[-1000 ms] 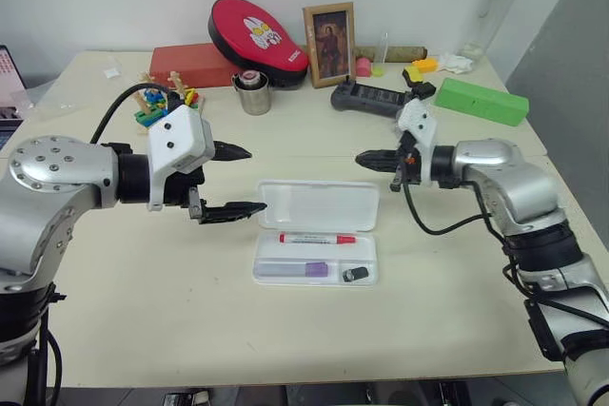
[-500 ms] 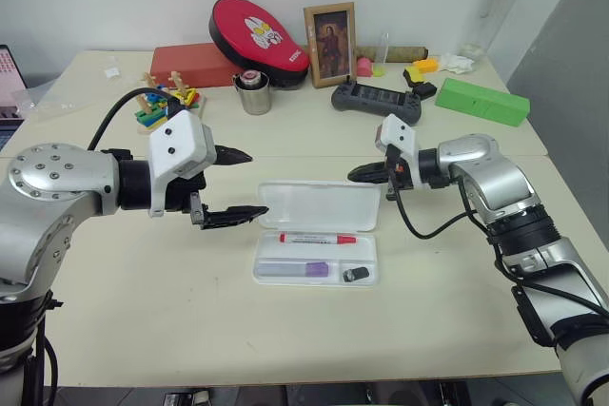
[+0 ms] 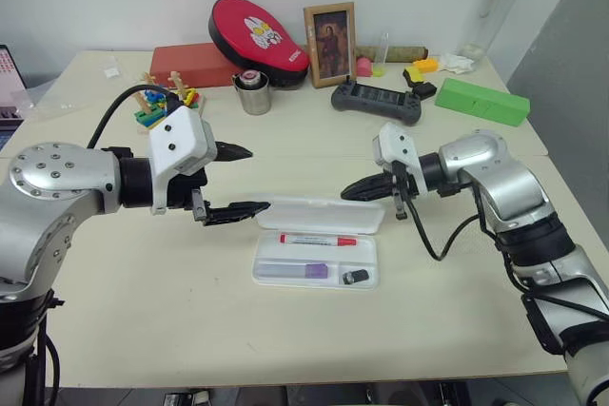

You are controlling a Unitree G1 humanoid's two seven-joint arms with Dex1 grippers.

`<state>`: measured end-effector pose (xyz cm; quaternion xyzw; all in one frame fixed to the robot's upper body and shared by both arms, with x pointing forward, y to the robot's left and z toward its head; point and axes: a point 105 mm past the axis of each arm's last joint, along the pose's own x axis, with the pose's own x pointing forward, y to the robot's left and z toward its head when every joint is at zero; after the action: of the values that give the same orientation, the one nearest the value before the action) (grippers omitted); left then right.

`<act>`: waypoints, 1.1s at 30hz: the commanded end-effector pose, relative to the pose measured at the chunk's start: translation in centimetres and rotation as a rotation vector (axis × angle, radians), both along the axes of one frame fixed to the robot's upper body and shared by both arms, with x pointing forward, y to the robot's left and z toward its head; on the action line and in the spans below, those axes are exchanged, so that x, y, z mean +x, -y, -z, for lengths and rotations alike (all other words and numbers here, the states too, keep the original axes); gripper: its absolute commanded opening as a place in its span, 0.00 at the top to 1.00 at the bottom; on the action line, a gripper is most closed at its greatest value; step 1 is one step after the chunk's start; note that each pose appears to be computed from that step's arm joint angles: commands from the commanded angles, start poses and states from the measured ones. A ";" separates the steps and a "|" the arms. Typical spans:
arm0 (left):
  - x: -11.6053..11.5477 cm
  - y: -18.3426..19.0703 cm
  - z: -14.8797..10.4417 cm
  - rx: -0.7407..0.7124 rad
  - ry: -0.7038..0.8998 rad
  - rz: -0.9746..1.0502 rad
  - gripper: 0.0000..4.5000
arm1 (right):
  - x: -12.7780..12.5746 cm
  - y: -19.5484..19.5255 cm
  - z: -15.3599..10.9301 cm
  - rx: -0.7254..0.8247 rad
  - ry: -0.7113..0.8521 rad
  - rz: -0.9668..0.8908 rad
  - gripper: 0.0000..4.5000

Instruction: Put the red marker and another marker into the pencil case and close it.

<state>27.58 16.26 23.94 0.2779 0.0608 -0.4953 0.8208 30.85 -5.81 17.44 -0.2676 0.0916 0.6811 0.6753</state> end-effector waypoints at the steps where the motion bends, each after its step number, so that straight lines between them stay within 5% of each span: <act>1: 0.1 0.1 -1.8 -0.023 0.093 -0.008 0.00 | -1.7 0.0 1.2 -0.044 -0.014 -0.056 1.00; 17: -0.8 -0.1 -0.7 -0.016 0.036 -0.006 0.00 | -2.4 -2.1 3.9 -0.073 -0.076 -0.028 1.00; 24: -5.1 -0.5 3.3 0.058 -0.180 0.063 0.00 | -2.6 -2.7 5.9 -0.116 -0.100 -0.031 1.00; 33: -4.6 -0.1 2.8 0.031 -0.140 0.035 0.00 | -2.1 -2.3 7.6 -0.152 -0.125 0.008 1.00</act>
<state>23.15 16.65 20.38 0.2458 0.1379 -0.5263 0.8022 28.79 -3.07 11.36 -0.2681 0.1581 0.6923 0.6510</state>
